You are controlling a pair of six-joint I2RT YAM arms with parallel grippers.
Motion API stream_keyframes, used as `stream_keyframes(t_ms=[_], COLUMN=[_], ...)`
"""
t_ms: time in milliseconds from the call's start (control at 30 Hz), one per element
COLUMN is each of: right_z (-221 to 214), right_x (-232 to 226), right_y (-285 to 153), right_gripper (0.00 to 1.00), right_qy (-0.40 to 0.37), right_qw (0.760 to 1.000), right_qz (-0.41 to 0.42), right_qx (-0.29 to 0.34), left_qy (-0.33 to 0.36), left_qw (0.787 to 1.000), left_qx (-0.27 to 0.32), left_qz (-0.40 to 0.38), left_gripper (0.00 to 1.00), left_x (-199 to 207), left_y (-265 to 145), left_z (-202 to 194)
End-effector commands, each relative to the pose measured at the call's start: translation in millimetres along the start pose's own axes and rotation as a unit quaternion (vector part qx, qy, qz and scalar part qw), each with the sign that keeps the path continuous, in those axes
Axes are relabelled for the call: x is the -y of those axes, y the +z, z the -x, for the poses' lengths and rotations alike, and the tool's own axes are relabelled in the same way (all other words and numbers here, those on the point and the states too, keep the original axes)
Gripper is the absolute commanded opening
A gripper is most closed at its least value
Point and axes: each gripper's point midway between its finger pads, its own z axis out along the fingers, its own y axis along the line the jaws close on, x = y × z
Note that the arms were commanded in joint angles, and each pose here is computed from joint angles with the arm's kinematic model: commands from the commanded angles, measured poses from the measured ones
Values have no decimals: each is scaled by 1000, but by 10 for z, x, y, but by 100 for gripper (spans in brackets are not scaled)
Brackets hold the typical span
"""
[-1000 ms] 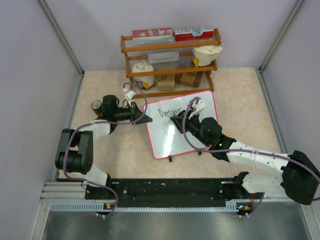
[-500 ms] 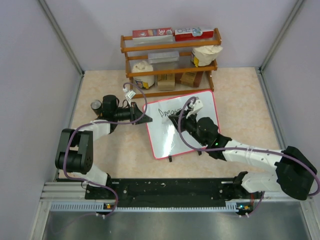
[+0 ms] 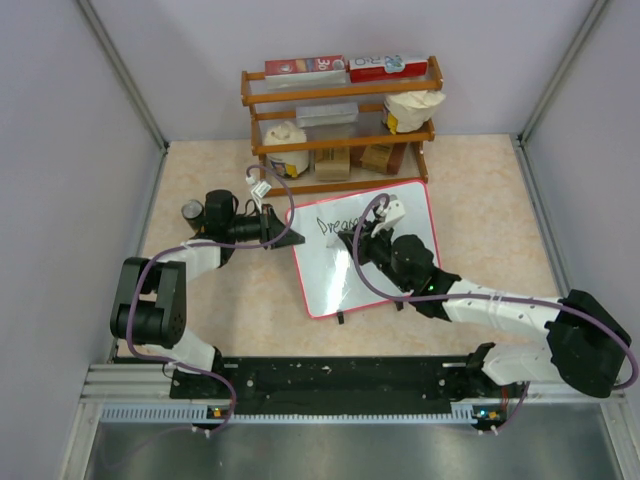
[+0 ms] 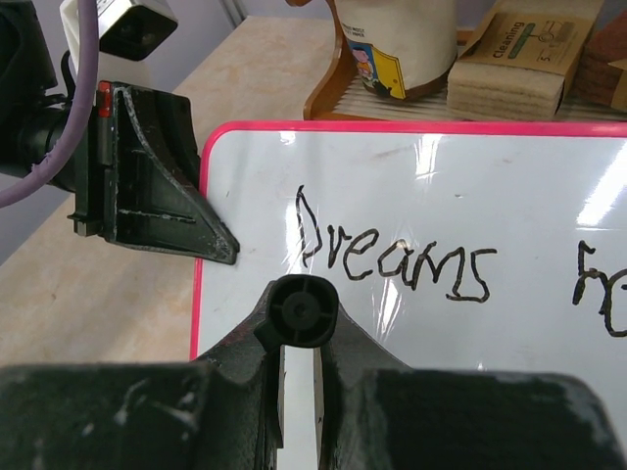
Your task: Write a sentence on the whiteboard
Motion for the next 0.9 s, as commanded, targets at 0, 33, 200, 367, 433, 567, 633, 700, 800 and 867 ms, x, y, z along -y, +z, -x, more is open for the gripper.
stream_keyframes(t_ms=[0, 33, 200, 367, 433, 567, 633, 700, 800, 867], right_z=[2, -18, -95, -154, -173, -212, -224, -211, -101, 54], right_x=[-50, -45, -4, 38, 54, 78, 94, 96, 62, 20], right_y=[-5, -12, -57, -106, -133, -184, -204, -206, -206, -225], right_gripper=[0, 0, 0, 0, 0, 0, 0, 0, 0, 0], right_qy=[6, 6, 8, 8, 8, 8, 7, 8, 14, 22], right_qw=[1000, 1000, 1000, 1000, 1000, 1000, 1000, 1000, 1000, 1000], right_qz=[4, 4, 0, -5, -7, -7, -9, -10, -6, -2], right_qx=[9, 6, -2, -9, -11, -14, -14, -13, -1, 18], left_qy=[43, 42, 42, 42, 42, 42, 42, 42, 42, 42], left_qw=[998, 998, 998, 998, 998, 998, 998, 998, 998, 998], left_qx=[2, 2, 1, 1, 1, 1, 1, 1, 0, 0], left_qz=[37, 38, 37, 38, 38, 38, 38, 38, 39, 40], left_gripper=[0, 0, 0, 0, 0, 0, 0, 0, 0, 0], left_x=[-210, -216, -212, -219, -218, -226, -226, -225, -230, -233], left_y=[7, 8, 8, 11, 9, 11, 11, 11, 12, 12], left_z=[-39, -42, -39, -39, -37, -44, -44, -40, -46, -47])
